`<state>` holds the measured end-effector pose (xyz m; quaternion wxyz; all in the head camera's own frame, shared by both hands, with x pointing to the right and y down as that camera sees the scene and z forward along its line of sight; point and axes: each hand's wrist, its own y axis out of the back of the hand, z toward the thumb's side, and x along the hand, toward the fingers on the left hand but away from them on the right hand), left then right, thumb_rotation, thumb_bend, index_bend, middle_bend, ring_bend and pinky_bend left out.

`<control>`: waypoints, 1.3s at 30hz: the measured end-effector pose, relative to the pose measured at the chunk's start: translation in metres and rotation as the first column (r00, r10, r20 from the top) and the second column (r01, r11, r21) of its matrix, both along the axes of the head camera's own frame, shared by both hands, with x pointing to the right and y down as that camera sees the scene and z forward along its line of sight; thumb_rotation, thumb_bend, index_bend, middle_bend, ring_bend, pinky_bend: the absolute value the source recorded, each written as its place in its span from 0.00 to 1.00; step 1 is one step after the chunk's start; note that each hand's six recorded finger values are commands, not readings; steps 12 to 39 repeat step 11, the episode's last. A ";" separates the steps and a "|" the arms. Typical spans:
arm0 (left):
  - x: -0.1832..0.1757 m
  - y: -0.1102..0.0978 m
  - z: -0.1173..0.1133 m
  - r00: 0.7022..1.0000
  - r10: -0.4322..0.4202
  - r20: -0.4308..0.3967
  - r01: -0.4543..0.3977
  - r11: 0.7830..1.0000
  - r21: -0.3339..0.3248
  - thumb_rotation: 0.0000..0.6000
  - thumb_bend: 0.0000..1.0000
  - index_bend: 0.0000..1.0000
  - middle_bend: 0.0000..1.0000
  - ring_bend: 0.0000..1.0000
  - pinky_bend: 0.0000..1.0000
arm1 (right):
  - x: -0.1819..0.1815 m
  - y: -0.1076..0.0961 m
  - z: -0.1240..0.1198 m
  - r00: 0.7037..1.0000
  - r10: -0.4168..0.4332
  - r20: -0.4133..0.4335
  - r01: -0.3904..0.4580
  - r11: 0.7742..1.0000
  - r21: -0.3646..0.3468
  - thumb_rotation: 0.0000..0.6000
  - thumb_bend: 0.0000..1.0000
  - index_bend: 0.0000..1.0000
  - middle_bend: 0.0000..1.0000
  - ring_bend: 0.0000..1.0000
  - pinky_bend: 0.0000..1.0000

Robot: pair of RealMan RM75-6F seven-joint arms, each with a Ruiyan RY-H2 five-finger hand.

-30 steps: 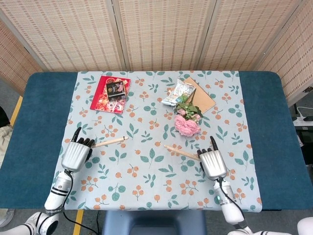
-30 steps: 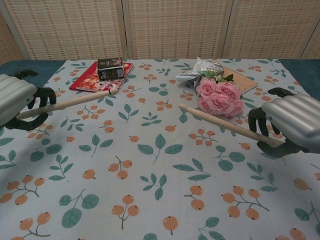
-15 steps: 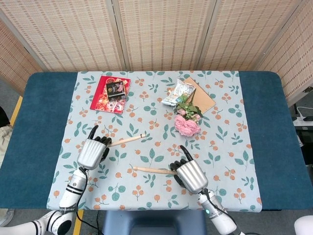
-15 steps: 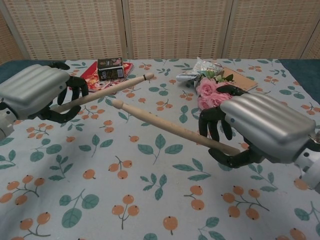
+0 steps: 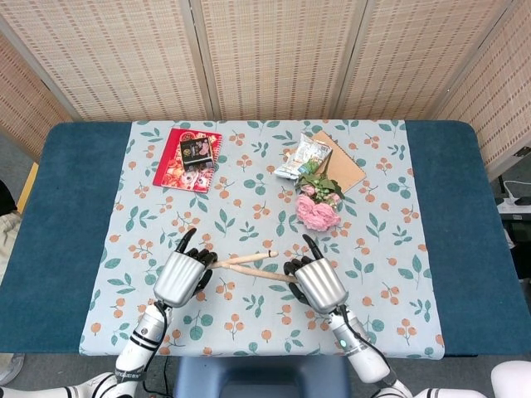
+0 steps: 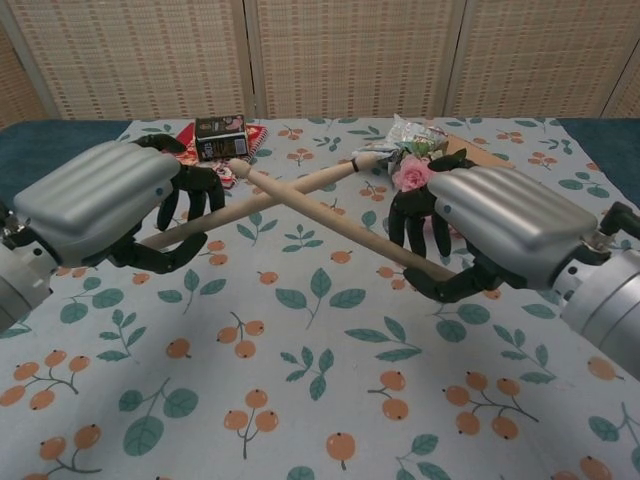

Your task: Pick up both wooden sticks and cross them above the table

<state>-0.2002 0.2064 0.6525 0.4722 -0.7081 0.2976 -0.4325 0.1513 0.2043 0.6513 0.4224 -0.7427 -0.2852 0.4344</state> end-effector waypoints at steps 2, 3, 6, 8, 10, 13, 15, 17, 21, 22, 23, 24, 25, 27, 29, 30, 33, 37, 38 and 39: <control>0.001 0.001 -0.002 1.000 0.005 -0.001 -0.005 1.000 0.009 1.00 0.53 0.84 0.88 0.59 0.14 | 0.002 -0.002 0.002 1.000 0.007 -0.012 -0.007 1.000 0.000 1.00 0.44 0.98 0.84 0.55 0.07; 0.001 0.002 -0.003 1.000 0.006 -0.003 -0.006 1.000 0.009 1.00 0.53 0.84 0.88 0.59 0.14 | 0.004 -0.002 0.002 1.000 0.010 -0.017 -0.010 1.000 0.000 1.00 0.44 0.98 0.84 0.55 0.07; 0.001 0.004 -0.004 1.000 0.011 0.001 -0.011 1.000 0.013 1.00 0.53 0.83 0.88 0.59 0.14 | 0.006 -0.004 0.002 1.000 0.021 -0.023 -0.021 1.000 -0.001 1.00 0.44 0.98 0.84 0.55 0.07; 0.001 0.004 -0.003 1.000 0.012 0.004 -0.012 1.000 0.015 1.00 0.53 0.83 0.88 0.59 0.14 | 0.006 -0.004 0.000 1.000 0.021 -0.020 -0.021 1.000 0.001 1.00 0.44 0.98 0.84 0.55 0.07; 0.002 0.004 -0.003 1.000 0.014 0.006 -0.014 1.000 0.019 1.00 0.53 0.84 0.88 0.59 0.14 | 0.007 -0.005 -0.001 1.000 0.022 -0.020 -0.021 1.000 0.006 1.00 0.44 0.98 0.84 0.55 0.07; 0.002 0.005 -0.003 1.000 0.016 0.007 -0.016 1.000 0.021 1.00 0.53 0.84 0.88 0.59 0.14 | 0.007 -0.005 -0.002 1.000 0.018 -0.024 -0.018 1.000 0.013 1.00 0.44 0.98 0.84 0.55 0.07; 0.002 0.005 -0.003 1.000 0.016 0.007 -0.016 1.000 0.021 1.00 0.53 0.84 0.88 0.59 0.14 | 0.007 -0.005 -0.002 1.000 0.018 -0.024 -0.018 1.000 0.013 1.00 0.44 0.98 0.84 0.55 0.07; 0.002 0.005 -0.003 1.000 0.016 0.007 -0.016 1.000 0.021 1.00 0.53 0.84 0.88 0.59 0.14 | 0.007 -0.005 -0.002 1.000 0.018 -0.024 -0.018 1.000 0.013 1.00 0.44 0.98 0.84 0.55 0.07; 0.002 0.005 -0.003 1.000 0.016 0.007 -0.016 1.000 0.021 1.00 0.53 0.84 0.88 0.59 0.14 | 0.007 -0.005 -0.002 1.000 0.018 -0.024 -0.018 1.000 0.013 1.00 0.44 0.98 0.84 0.55 0.07; 0.002 0.005 -0.003 1.000 0.016 0.007 -0.016 1.000 0.021 1.00 0.53 0.84 0.88 0.59 0.14 | 0.007 -0.005 -0.002 1.000 0.018 -0.024 -0.018 1.000 0.013 1.00 0.44 0.98 0.84 0.55 0.07; 0.002 0.005 -0.003 1.000 0.016 0.007 -0.016 1.000 0.021 1.00 0.53 0.84 0.88 0.59 0.14 | 0.007 -0.005 -0.002 1.000 0.018 -0.024 -0.018 1.000 0.013 1.00 0.44 0.98 0.84 0.55 0.07; 0.002 0.005 -0.003 1.000 0.016 0.007 -0.016 1.000 0.021 1.00 0.53 0.84 0.88 0.59 0.14 | 0.007 -0.005 -0.002 1.000 0.018 -0.024 -0.018 1.000 0.013 1.00 0.44 0.98 0.84 0.55 0.07; 0.002 0.005 -0.003 1.000 0.016 0.007 -0.016 1.000 0.021 1.00 0.53 0.84 0.88 0.59 0.14 | 0.007 -0.005 -0.002 1.000 0.018 -0.024 -0.018 1.000 0.013 1.00 0.44 0.98 0.84 0.55 0.07; 0.002 0.005 -0.003 1.000 0.016 0.007 -0.016 1.000 0.021 1.00 0.53 0.84 0.88 0.59 0.14 | 0.007 -0.005 -0.002 1.000 0.018 -0.024 -0.018 1.000 0.013 1.00 0.44 0.98 0.84 0.55 0.07; 0.002 0.005 -0.003 1.000 0.016 0.007 -0.016 1.000 0.021 1.00 0.53 0.84 0.88 0.59 0.14 | 0.007 -0.005 -0.002 1.000 0.018 -0.024 -0.018 1.000 0.013 1.00 0.44 0.98 0.84 0.55 0.07; 0.002 0.005 -0.003 1.000 0.016 0.007 -0.016 1.000 0.021 1.00 0.53 0.84 0.88 0.59 0.14 | 0.007 -0.005 -0.002 1.000 0.018 -0.024 -0.018 1.000 0.013 1.00 0.44 0.98 0.84 0.55 0.07; 0.002 0.005 -0.003 1.000 0.016 0.007 -0.016 1.000 0.021 1.00 0.53 0.84 0.88 0.59 0.14 | 0.007 -0.005 -0.002 1.000 0.018 -0.024 -0.018 1.000 0.013 1.00 0.44 0.98 0.84 0.55 0.07; 0.002 0.005 -0.003 1.000 0.016 0.007 -0.016 1.000 0.021 1.00 0.53 0.84 0.88 0.59 0.14 | 0.007 -0.005 -0.002 1.000 0.018 -0.024 -0.018 1.000 0.013 1.00 0.44 0.98 0.84 0.55 0.07; 0.002 0.005 -0.003 1.000 0.016 0.007 -0.016 1.000 0.021 1.00 0.53 0.84 0.88 0.59 0.14 | 0.007 -0.005 -0.002 1.000 0.018 -0.024 -0.018 1.000 0.013 1.00 0.44 0.98 0.84 0.55 0.07; 0.002 0.005 -0.003 1.000 0.016 0.007 -0.016 1.000 0.021 1.00 0.53 0.84 0.88 0.59 0.14 | 0.007 -0.005 -0.002 1.000 0.018 -0.024 -0.018 1.000 0.013 1.00 0.44 0.98 0.84 0.55 0.07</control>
